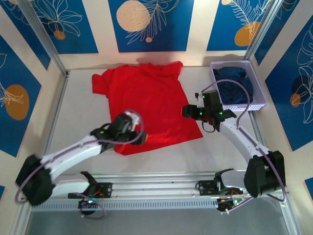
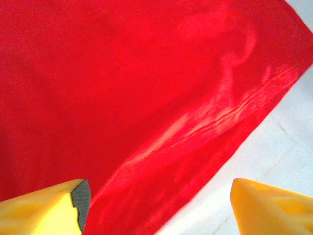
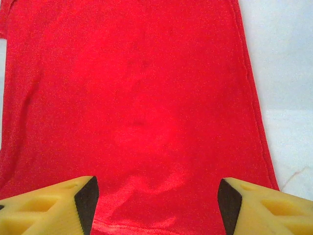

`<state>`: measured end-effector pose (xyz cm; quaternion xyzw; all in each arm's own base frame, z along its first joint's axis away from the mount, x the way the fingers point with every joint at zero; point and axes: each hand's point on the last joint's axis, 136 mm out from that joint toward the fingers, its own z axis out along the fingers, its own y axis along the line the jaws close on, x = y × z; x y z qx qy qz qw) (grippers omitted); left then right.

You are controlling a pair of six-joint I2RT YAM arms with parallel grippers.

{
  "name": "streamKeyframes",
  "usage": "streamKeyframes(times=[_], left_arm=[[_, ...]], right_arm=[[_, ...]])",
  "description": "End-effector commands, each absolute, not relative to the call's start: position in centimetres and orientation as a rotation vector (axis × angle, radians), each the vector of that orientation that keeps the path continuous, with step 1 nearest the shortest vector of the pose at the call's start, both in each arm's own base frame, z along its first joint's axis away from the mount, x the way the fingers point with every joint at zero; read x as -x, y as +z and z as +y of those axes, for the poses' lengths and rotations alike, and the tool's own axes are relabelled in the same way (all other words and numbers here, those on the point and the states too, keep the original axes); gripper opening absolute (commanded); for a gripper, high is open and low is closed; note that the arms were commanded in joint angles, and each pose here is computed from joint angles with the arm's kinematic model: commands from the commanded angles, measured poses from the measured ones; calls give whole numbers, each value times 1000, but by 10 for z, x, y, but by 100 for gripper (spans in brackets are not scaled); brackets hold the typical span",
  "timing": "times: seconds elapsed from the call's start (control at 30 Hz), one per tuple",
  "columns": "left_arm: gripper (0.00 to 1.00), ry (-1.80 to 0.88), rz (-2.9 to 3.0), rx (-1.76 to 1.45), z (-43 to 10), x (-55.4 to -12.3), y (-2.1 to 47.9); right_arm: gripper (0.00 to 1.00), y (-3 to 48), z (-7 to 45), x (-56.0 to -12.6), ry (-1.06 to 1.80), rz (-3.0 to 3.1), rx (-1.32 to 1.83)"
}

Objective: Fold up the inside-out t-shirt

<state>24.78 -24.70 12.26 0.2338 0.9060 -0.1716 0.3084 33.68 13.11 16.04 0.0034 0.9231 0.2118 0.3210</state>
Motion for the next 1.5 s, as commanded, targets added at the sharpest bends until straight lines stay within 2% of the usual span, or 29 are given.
streamKeyframes(times=[0.0,0.13,0.3,0.47,0.77,0.83,0.93,1.03,1.3,1.47], left_arm=[[63,-213,2290,-984,-276,-265,104],[58,-226,2342,-1142,-302,-271,69],[58,-342,2349,-1223,-325,-266,57],[57,-344,2380,-1269,-331,-266,41],[28,-278,2398,-1259,-330,-277,34],[18,-285,2401,-1254,-330,-278,34],[7,-332,2396,-1234,-332,-277,42],[0,-389,2377,-1200,-333,-277,58],[0,-664,2352,-932,-320,-289,114],[0,-817,2380,-796,-315,-293,124]], right_arm=[[67,177,134,-346,583,2379,8],[67,177,125,-344,564,2375,-21],[68,176,113,-339,560,2362,-63],[68,169,109,-337,554,2379,-75],[68,165,110,-336,560,2389,-72],[67,165,109,-336,556,2392,-73],[68,165,109,-334,556,2395,-73],[67,165,109,-331,566,2398,-76],[67,174,138,-304,660,2330,95],[66,169,177,-284,761,2262,298]])
